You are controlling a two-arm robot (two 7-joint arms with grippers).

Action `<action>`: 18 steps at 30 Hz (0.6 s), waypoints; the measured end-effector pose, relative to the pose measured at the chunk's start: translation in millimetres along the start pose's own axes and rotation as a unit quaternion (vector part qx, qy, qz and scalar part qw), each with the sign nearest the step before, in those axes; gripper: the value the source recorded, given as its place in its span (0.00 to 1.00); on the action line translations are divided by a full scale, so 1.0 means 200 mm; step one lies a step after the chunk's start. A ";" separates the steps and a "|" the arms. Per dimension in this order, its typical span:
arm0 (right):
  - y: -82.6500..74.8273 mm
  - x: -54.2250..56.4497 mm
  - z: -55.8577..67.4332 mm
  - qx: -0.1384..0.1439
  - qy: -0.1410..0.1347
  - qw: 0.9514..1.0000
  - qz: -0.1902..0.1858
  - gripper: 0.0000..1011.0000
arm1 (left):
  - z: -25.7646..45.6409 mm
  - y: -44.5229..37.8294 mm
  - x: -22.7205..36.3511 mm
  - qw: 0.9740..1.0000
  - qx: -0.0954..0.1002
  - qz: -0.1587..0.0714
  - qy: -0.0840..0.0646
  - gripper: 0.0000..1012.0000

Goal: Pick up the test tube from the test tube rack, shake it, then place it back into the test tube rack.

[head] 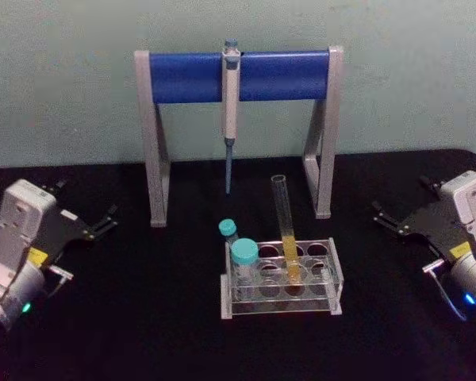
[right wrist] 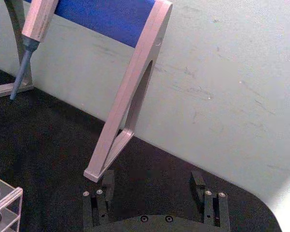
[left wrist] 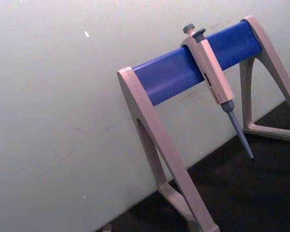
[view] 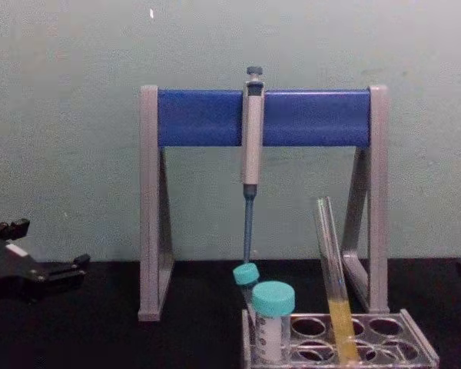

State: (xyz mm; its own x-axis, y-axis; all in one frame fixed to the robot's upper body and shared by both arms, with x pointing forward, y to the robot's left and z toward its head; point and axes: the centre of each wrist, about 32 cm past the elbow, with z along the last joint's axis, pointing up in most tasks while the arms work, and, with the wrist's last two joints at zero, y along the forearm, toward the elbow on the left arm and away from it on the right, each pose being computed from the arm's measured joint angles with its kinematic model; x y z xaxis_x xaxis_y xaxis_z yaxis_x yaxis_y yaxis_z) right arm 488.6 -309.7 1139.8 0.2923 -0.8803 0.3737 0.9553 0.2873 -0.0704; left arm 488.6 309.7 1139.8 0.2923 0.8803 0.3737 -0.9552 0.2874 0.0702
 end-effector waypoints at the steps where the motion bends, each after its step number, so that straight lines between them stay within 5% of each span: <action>1: 0.00 0.00 0.00 0.000 0.000 1.000 0.000 0.99 | 0.000 0.000 0.000 1.000 0.000 0.000 0.000 0.99; 18: 0.00 0.00 0.00 0.000 0.000 1.000 0.000 0.99 | 0.000 0.000 0.000 1.000 0.000 0.000 0.000 0.99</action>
State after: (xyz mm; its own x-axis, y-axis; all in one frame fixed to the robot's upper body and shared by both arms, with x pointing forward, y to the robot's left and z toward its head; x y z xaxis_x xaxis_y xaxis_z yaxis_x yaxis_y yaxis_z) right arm 488.6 -309.7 1139.7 0.2923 -0.8803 0.3737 0.9553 0.2873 -0.0704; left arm 488.6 309.7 1139.8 0.2923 0.8803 0.3737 -0.9553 0.2873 0.0702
